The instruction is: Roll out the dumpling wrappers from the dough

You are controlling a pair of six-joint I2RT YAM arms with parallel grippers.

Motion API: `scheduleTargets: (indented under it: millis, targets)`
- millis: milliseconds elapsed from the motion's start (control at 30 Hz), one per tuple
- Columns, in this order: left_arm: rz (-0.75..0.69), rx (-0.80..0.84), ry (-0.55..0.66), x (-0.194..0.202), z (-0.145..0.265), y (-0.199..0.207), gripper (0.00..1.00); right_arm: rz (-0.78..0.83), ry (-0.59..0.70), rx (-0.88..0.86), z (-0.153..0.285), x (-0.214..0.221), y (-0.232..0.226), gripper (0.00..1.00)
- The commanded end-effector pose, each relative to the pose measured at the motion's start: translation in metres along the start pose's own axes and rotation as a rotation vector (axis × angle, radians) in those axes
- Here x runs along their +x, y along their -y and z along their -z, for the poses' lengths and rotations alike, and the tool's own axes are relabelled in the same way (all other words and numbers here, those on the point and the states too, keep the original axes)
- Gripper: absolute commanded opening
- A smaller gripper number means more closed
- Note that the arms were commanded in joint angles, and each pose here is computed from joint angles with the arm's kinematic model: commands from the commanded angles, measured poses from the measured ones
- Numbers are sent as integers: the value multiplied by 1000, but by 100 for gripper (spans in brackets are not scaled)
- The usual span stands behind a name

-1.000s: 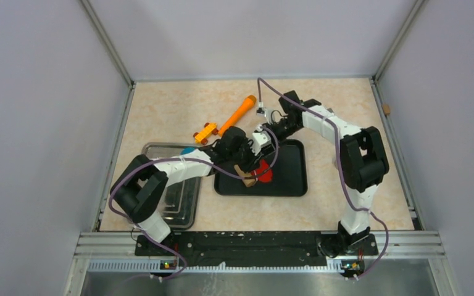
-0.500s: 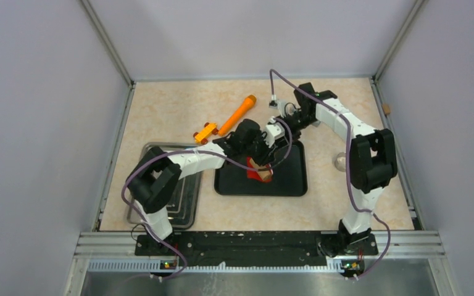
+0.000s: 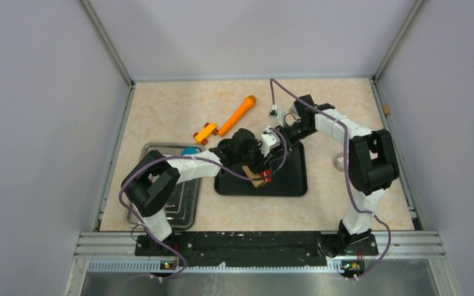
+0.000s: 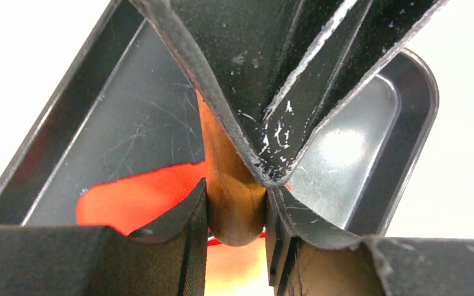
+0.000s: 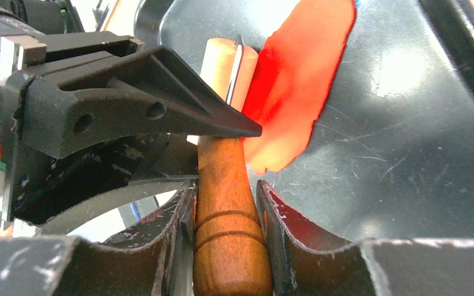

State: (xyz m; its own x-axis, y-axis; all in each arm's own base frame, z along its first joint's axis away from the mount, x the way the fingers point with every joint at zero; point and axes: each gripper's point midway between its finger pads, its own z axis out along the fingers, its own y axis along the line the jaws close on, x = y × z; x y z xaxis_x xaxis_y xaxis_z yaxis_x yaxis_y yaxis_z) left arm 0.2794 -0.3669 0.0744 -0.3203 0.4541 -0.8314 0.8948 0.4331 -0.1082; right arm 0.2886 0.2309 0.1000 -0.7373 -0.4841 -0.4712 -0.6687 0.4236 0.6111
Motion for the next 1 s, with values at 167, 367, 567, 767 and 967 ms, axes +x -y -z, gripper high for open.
scheduleTargets:
  millis: [167, 367, 567, 767, 967]
  targets:
    - [18, -25, -92, 27, 13, -6, 0, 118, -30, 99, -26, -8, 11, 0]
    - [-113, 35, 113, -62, 36, -10, 0, 50, 153, 63, 29, -77, -20, 0]
    - [-166, 116, 134, -86, 22, -24, 0, 4, 176, 105, 45, -78, -3, 0]
    - [-86, 191, 62, -65, 3, -38, 0, -72, 133, 128, 31, -54, 22, 0]
    - [-76, 157, 1, -30, -7, -48, 0, -98, 106, 172, 17, -33, 41, 0]
